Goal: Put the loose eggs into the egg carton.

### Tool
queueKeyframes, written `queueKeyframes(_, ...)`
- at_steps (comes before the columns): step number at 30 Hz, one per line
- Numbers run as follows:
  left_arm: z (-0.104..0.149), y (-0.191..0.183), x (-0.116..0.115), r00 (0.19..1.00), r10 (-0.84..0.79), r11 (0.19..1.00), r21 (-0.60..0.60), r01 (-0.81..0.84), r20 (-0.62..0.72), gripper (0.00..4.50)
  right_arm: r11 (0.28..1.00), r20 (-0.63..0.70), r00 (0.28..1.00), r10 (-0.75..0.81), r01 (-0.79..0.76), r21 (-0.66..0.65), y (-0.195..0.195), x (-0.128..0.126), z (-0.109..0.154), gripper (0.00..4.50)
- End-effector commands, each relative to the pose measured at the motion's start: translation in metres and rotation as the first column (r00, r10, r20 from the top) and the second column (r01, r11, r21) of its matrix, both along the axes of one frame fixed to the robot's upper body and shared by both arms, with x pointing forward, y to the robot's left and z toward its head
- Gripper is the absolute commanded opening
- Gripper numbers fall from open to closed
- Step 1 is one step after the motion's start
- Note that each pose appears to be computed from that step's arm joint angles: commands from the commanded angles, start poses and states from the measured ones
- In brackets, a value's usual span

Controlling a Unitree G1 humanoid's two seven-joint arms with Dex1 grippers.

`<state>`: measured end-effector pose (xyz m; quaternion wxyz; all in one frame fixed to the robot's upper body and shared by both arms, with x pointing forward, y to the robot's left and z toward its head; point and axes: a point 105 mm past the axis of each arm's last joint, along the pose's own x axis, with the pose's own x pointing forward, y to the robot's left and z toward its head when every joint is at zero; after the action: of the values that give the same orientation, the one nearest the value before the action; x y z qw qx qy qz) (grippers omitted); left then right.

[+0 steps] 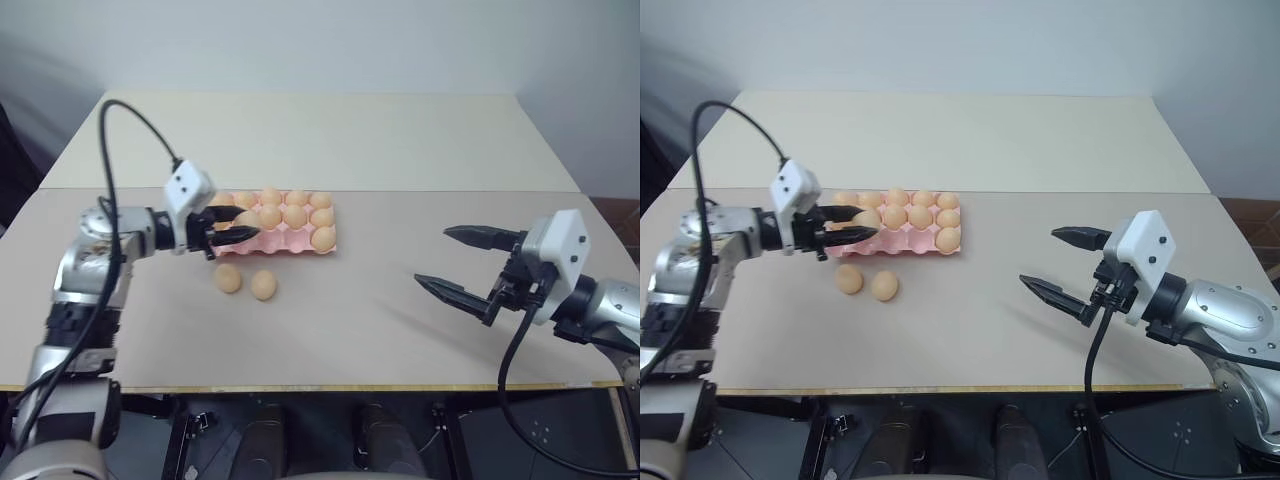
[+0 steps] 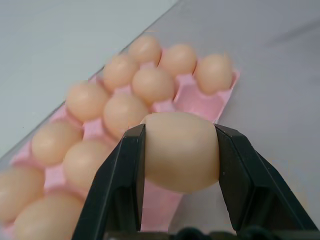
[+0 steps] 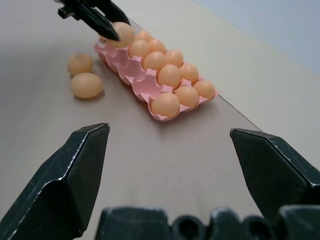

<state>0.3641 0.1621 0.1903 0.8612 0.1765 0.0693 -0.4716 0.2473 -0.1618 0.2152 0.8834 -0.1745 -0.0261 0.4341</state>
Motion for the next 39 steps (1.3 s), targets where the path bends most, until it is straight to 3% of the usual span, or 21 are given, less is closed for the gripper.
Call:
queueKeyframes(1,-0.002,-0.018,0.013,1.0,-0.015,1.0,0.014,0.015,0.023,1.84,1.0,0.047,0.999,0.006,-0.006,0.005,0.002,-0.003,0.009,4.5)
queueKeyframes(9,-0.01,-0.039,0.023,0.995,-0.09,0.994,0.057,0.088,0.037,1.84,1.0,0.045,0.999,-0.022,0.021,0.019,0.0,-0.009,0.009,4.5)
queueKeyframes(18,0.004,-0.033,0.021,0.992,-0.104,0.993,0.059,0.099,0.074,4.48,0.999,0.047,0.998,-0.036,0.035,0.023,-0.001,-0.01,0.008,4.5)
queueKeyframes(26,0.033,0.012,0.001,0.988,-0.033,0.999,-0.019,0.036,0.152,4.48,1.0,0.048,0.999,-0.024,0.023,0.02,-0.005,-0.007,0.01,4.5)
queueKeyframes(31,0.033,0.057,-0.043,0.993,-0.05,0.997,-0.048,0.055,0.104,4.48,1.0,0.026,0.999,0.022,-0.022,-0.001,-0.008,-0.005,0.008,4.5)
queueKeyframes(39,0.005,0.094,-0.108,0.999,0.04,0.995,-0.087,-0.041,-0.015,4.48,0.997,-0.004,0.997,0.074,-0.074,-0.019,-0.011,-0.002,0.007,4.5)
